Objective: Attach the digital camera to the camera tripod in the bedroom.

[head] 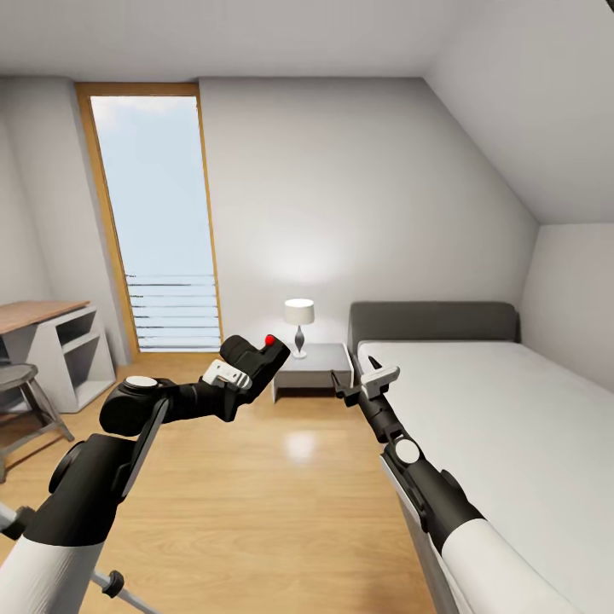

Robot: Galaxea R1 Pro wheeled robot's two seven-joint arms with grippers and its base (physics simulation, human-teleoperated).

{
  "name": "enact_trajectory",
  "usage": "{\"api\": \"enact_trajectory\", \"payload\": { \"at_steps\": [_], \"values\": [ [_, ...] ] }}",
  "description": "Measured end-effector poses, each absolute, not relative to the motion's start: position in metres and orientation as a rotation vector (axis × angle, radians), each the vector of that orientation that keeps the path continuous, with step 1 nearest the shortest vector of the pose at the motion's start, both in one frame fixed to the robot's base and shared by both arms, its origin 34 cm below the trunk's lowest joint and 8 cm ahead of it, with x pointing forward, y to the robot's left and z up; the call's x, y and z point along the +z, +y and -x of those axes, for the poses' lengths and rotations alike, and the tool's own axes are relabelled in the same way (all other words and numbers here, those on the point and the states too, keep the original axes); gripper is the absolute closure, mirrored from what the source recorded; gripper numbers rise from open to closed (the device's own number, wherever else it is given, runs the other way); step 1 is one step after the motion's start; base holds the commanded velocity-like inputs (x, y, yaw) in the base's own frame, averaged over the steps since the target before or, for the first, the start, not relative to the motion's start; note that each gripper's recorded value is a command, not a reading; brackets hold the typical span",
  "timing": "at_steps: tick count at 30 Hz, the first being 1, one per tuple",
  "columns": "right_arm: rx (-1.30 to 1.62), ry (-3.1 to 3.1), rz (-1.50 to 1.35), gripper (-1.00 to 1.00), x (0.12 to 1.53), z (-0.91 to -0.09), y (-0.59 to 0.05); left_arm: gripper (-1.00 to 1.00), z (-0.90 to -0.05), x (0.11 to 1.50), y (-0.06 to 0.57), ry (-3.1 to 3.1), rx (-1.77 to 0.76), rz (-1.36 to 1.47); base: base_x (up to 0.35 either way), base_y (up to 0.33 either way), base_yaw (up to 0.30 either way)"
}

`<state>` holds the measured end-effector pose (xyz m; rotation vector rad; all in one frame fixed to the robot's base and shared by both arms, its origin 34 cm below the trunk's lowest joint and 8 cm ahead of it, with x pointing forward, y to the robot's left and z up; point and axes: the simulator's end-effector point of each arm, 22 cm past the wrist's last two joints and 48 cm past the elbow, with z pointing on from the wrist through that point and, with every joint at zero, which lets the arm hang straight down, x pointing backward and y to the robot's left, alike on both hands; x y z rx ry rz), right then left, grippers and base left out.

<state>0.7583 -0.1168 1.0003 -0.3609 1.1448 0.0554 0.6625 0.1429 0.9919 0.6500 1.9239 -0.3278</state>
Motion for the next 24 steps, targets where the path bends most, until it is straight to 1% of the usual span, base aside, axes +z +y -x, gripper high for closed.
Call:
{"api": "enact_trajectory", "payload": {
  "at_steps": [24],
  "values": [
    [0.054,1.155,0.362,-1.00,1.040,-0.763,-0.117,1.00,-0.667,1.036,0.142,1.924,-0.329,-0.650,0.000,0.000,0.000]
  ]
}}
